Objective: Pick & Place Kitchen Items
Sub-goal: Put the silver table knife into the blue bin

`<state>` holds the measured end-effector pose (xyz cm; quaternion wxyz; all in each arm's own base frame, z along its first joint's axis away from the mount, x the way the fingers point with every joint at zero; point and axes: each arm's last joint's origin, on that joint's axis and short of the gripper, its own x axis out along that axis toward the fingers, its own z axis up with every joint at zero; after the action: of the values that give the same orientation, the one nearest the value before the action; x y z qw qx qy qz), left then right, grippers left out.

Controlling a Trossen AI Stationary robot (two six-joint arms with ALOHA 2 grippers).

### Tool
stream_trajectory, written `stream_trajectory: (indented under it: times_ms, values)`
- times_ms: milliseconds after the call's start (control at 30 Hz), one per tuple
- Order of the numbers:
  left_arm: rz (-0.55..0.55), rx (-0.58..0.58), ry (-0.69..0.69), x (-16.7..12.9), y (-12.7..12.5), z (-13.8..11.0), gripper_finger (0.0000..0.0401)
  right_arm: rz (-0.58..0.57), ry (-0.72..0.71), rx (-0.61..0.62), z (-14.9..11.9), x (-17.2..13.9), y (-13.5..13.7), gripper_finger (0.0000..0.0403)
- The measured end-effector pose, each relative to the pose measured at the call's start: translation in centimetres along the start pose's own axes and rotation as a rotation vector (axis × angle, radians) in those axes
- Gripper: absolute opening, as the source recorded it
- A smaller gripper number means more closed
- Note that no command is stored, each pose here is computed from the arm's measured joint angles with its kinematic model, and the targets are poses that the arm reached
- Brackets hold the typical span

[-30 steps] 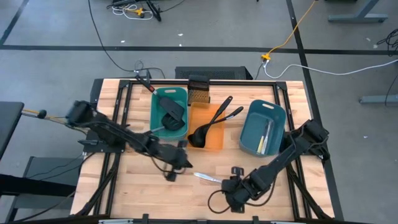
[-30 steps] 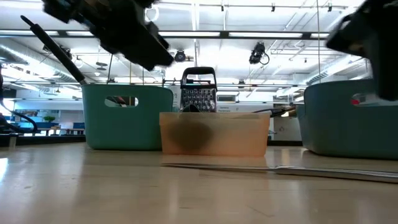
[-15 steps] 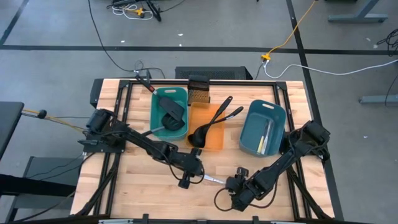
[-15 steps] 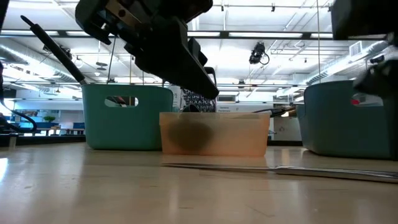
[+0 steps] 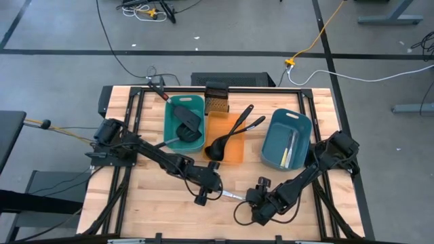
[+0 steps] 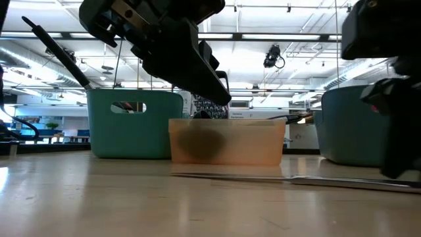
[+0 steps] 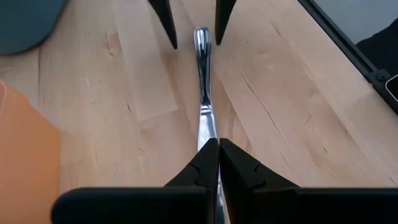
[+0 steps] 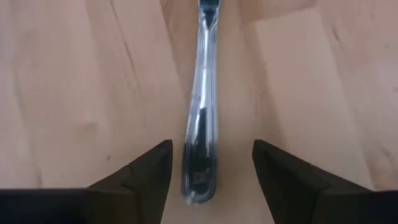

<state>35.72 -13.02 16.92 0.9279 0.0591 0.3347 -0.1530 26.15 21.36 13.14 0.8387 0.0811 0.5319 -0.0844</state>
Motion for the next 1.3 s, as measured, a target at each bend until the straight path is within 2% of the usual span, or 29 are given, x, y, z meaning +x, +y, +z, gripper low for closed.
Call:
stream_trajectory:
  times_ms: [433, 767, 900, 1067, 1300]
  values:
    - [0.000, -0.001, 0.001, 0.0, 0.0, 0.0, 0.0018, 0.004, 0.042, -0.032, 0.3, 2.3, -0.1, 0.0171]
    - [0.005, -0.024, -0.001, 0.0, -0.1, 0.0, 0.0019, 0.009, 0.068, -0.044, 0.3, 2.4, -0.4, 0.0081]
    - [-0.024, -0.046, 0.001, 0.0, -0.3, 0.0, 0.0027, 0.019, 0.088, -0.034, 0.5, 2.4, -0.6, 0.0068]
    - [-0.050, -0.043, 0.024, 0.5, -0.6, -0.5, 0.0070, 0.027, 0.100, -0.032, 0.8, 2.6, -0.8, 0.0079]
    - [-0.050, -0.028, 0.065, 1.5, -0.8, -1.5, 0.0171, 0.050, 0.100, -0.034, 1.2, 2.7, -1.0, 0.0079]
